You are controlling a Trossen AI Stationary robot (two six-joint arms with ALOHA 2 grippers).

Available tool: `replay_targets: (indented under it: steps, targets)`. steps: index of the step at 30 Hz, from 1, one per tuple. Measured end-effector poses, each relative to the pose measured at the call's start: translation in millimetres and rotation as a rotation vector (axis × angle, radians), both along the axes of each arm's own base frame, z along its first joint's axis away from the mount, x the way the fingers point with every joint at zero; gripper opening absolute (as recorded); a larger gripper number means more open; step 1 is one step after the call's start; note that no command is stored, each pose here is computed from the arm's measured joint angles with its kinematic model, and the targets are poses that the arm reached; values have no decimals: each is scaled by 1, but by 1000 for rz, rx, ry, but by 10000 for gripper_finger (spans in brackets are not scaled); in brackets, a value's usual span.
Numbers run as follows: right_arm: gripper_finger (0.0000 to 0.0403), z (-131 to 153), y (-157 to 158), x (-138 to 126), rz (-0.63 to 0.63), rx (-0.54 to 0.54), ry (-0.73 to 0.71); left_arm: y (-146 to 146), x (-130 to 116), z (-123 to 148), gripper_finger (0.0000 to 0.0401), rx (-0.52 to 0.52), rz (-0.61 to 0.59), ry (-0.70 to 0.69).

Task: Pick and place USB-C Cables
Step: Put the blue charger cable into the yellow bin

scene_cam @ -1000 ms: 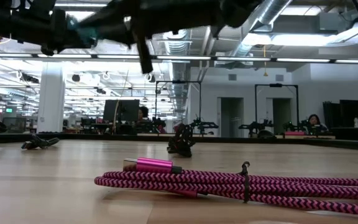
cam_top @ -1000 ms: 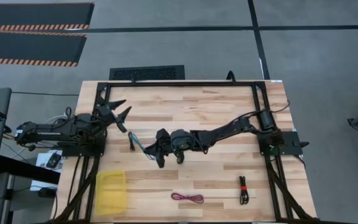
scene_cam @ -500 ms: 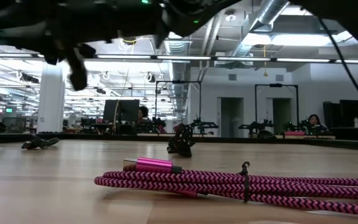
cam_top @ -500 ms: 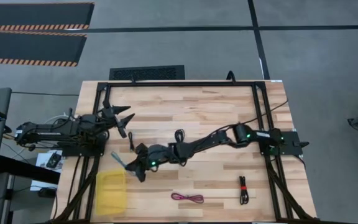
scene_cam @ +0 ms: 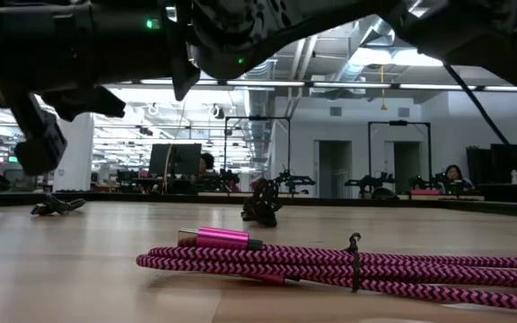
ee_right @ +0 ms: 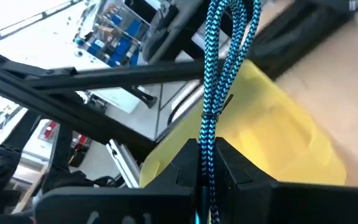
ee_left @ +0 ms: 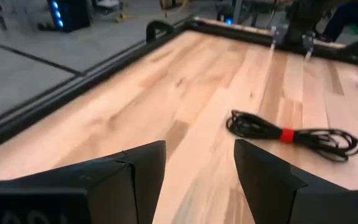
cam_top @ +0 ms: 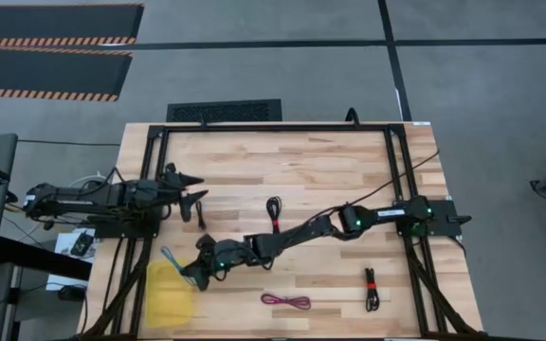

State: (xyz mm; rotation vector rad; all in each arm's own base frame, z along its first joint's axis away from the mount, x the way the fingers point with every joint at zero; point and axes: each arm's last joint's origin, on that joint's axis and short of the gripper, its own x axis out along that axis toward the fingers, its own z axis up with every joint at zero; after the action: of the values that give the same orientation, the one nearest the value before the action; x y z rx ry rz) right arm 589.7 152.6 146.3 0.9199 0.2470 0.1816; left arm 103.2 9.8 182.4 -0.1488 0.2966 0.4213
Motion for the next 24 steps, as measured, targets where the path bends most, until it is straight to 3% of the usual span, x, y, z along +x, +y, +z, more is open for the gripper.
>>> replay_targets:
  steps: [12, 24]
  targets:
    - [42, 0, 14, -4, 9, -17, 14, -4, 0, -1, 182, 5, -22, 8]
    - [127, 6, 10, -2, 31, -35, -56, -4, 0, -1, 182, -1, -20, 3]
